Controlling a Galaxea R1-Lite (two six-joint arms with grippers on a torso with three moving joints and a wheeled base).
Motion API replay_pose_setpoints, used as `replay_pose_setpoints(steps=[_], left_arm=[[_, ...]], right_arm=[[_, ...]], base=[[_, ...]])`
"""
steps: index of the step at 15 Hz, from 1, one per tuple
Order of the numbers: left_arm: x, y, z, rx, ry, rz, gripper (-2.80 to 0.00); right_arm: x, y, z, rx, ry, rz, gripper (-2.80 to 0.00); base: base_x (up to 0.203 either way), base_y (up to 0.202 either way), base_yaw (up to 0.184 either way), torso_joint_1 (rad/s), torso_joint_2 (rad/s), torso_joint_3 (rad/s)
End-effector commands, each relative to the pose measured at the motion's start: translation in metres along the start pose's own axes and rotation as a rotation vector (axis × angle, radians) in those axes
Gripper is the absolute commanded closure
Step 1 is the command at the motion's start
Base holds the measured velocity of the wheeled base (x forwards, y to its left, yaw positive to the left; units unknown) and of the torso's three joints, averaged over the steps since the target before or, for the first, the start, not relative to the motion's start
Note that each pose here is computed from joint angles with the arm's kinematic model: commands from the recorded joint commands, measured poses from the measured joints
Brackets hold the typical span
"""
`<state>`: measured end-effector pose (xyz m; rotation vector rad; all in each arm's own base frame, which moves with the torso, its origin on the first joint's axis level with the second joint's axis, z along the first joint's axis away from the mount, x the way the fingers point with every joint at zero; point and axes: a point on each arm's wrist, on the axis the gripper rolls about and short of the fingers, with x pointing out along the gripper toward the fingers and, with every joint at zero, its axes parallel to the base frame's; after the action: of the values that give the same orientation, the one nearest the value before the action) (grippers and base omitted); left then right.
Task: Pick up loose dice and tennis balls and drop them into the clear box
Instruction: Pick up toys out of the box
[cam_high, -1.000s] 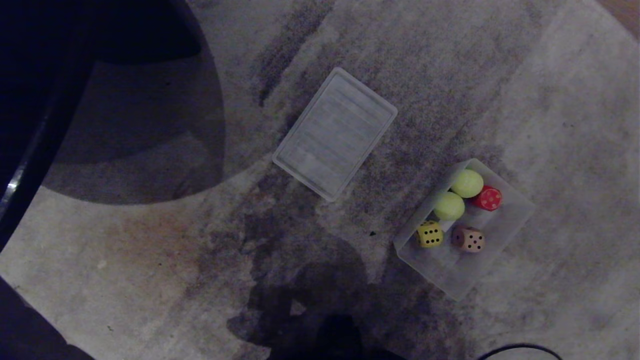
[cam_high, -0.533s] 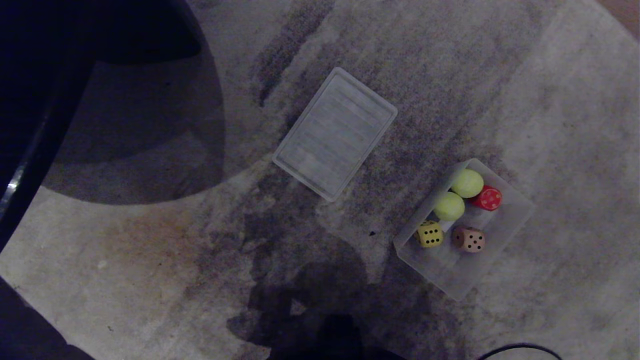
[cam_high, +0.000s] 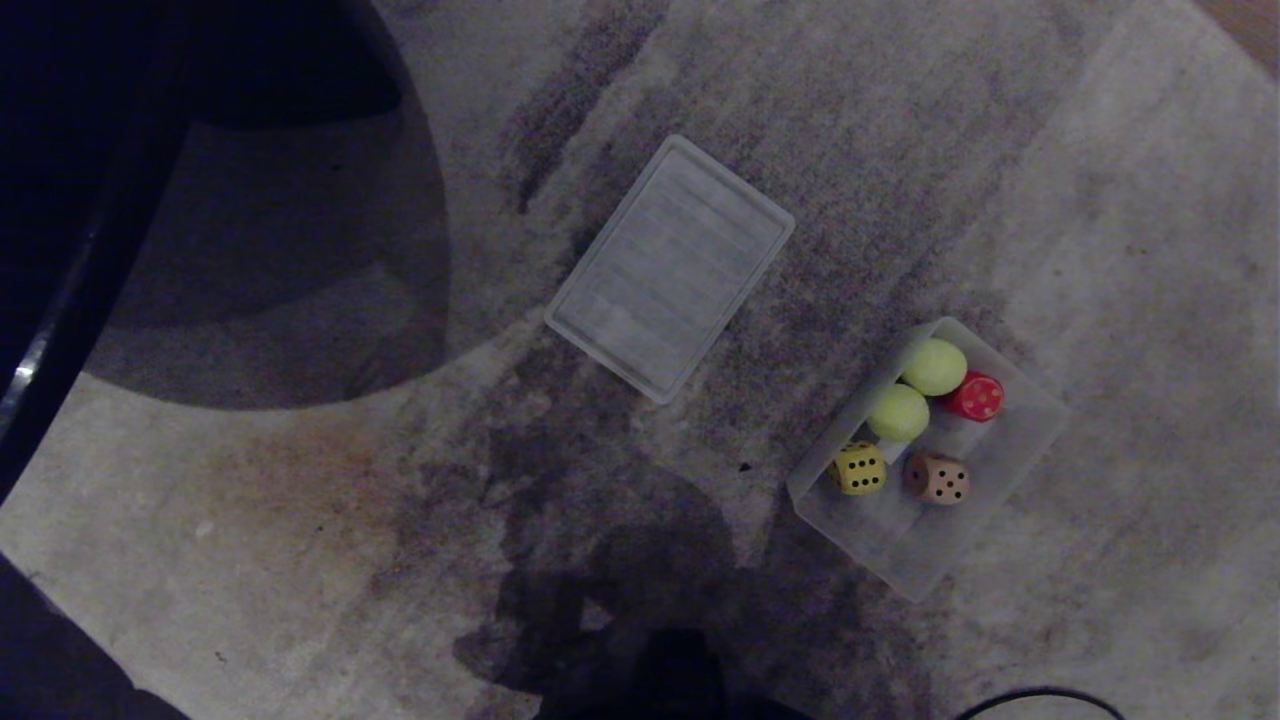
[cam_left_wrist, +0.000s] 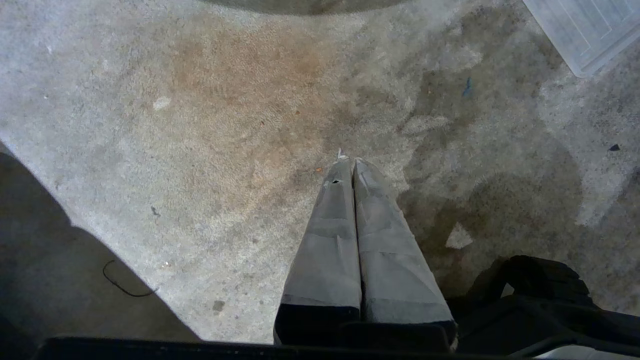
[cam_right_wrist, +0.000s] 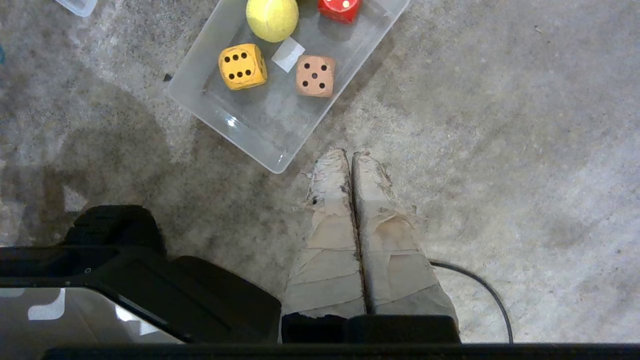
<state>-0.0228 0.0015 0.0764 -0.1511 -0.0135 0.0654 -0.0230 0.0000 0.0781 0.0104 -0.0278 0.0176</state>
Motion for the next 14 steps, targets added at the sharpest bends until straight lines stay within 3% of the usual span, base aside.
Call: replay_pose_setpoints(steps=[1,14], left_arm=[[0.0,0.0,0.0,-0.001,-0.001,0.001,0.0],[0.0,0.0,0.0,-0.003,-0.001,0.001,0.0]], right_arm=[[0.0009,0.0,-0.0028,0.0,0.011,0.001,0.0],[0.0009,0.0,-0.0028,0.002,0.011,0.001,0.0]], base=[[0.0,0.0,0.0,0.0,0.0,0.0],[0.0,0.0,0.0,0.0,0.0,0.0]])
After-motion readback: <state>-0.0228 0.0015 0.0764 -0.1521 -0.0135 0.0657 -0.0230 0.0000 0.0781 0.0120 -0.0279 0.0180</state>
